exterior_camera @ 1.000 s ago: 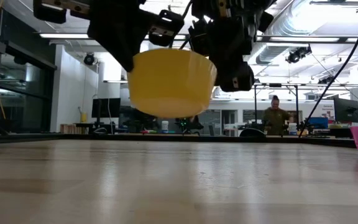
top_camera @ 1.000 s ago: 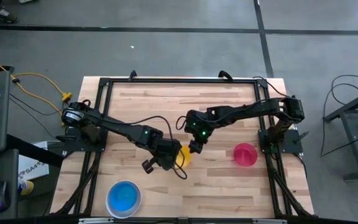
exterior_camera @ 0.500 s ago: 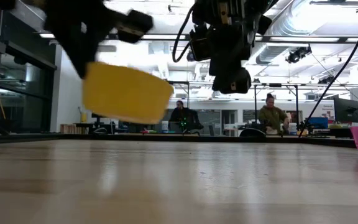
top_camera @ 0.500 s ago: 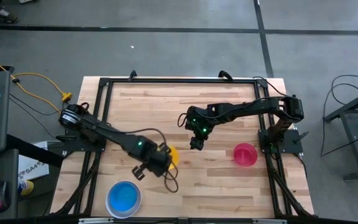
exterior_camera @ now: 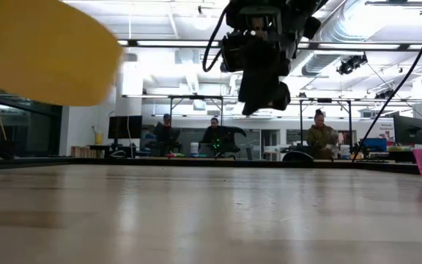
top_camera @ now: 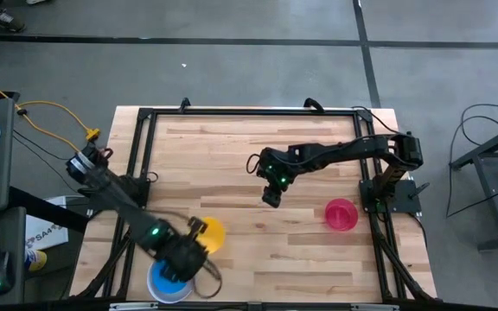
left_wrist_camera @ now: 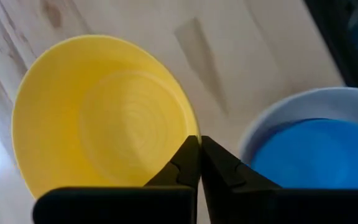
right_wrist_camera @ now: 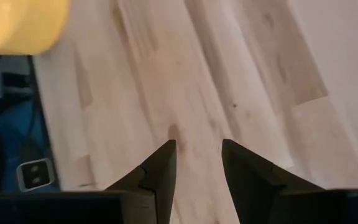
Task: Nest bowls inside each other
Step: Stack the yellow bowl on the blue bowl
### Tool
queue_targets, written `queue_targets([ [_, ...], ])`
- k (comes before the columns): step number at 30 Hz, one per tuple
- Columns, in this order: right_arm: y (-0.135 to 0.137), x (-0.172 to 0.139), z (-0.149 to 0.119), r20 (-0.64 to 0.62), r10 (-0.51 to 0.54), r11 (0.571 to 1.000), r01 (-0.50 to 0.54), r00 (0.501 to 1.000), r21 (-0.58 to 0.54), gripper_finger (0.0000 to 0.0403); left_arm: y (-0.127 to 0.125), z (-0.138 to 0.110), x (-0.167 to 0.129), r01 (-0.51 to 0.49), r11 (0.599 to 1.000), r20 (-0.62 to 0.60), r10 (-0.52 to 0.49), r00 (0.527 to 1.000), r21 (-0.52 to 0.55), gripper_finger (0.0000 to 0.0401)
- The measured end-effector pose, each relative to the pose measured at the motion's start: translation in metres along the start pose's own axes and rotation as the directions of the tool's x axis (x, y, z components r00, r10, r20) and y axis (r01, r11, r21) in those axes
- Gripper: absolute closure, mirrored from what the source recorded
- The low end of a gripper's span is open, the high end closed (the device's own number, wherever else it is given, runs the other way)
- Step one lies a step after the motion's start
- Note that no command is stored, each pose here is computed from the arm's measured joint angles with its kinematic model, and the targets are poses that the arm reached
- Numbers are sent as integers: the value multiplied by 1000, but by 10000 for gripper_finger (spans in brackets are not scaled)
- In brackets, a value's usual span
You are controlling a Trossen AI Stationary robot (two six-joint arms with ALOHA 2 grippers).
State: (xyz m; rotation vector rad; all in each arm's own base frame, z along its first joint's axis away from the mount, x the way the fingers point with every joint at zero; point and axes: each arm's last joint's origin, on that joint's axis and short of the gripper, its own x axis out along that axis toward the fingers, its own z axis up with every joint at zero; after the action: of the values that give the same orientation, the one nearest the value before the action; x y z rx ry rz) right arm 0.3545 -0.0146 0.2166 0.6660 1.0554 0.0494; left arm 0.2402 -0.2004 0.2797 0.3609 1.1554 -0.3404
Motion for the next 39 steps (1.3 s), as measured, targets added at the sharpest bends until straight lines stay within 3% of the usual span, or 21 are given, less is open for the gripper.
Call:
queue_targets([
  [8,1,0,4,65,-35,999,33,997,33,281,-65,-18,-15,-11,993,80,20,997,-114,401],
  [17,4,0,8,111,-26,999,21,993,45,281,-112,-39,-19,-5,981,109,26,994,-192,401],
  [30,6,0,11,144,-7,997,-5,990,78,285,-142,-44,19,2,969,4,-1,1000,-246,401],
  [39,14,3,7,134,1,998,-10,991,63,285,-145,-42,21,56,957,-1,-59,998,-283,393],
])
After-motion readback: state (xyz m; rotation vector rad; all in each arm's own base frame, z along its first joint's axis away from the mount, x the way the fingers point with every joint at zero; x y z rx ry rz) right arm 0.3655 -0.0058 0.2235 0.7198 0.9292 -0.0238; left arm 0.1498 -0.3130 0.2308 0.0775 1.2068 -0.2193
